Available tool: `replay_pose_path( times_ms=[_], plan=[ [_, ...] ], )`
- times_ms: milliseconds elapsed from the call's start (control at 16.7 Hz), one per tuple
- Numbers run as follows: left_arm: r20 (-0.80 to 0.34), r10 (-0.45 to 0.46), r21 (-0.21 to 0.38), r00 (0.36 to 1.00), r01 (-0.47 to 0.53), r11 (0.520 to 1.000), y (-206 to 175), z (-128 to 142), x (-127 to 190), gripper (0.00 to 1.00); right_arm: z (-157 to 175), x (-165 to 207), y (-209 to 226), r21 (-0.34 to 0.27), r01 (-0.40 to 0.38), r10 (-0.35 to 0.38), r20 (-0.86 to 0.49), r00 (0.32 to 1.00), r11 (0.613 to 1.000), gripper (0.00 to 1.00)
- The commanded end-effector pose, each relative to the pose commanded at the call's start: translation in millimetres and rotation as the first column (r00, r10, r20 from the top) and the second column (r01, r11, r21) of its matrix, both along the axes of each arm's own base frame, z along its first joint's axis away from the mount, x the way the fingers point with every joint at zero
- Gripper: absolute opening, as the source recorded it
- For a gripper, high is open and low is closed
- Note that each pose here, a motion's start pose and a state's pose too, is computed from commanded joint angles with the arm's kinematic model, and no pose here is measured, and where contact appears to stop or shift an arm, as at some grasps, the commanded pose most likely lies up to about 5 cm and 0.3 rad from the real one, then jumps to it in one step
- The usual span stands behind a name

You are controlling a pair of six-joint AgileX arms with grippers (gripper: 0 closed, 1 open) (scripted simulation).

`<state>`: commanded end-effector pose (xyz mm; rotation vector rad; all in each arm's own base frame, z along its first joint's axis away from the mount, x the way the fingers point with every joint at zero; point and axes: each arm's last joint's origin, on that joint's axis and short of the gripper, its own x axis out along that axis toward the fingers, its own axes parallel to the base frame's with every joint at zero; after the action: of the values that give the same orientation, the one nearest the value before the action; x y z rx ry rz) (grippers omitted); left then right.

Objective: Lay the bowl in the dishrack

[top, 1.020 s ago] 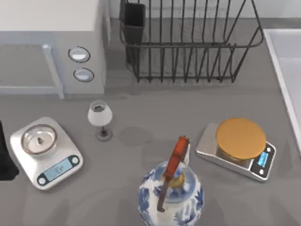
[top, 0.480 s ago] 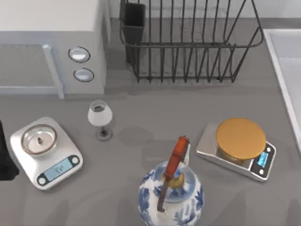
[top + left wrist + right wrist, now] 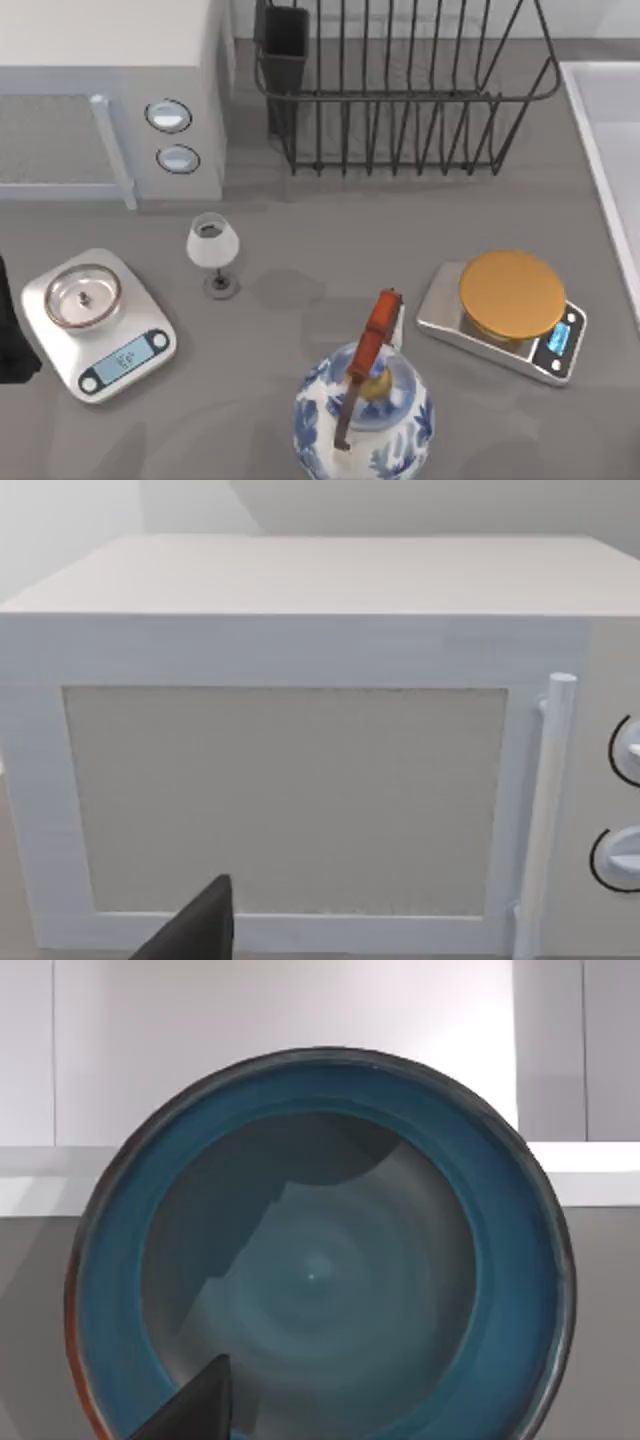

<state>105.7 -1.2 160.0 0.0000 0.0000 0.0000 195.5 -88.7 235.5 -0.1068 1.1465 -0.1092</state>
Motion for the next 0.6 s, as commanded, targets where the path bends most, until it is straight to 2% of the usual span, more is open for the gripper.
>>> replay_pose_path(
  times_ms=[300, 600],
  plan=[
    [0.000, 0.000, 0.000, 1.000, 0.000, 1.000, 0.0, 0.0, 0.0, 1.00, -2.2, 31.8, -50.0, 0.105, 0.016, 0.011, -0.251, 0.968, 0.994, 1.00],
    [0.000, 0.000, 0.000, 1.000, 0.000, 1.000, 0.0, 0.0, 0.0, 1.00, -4.0, 41.4, -69.9, 0.143, 0.024, 0.022, -0.313, 0.950, 0.989, 1.00]
  ],
)
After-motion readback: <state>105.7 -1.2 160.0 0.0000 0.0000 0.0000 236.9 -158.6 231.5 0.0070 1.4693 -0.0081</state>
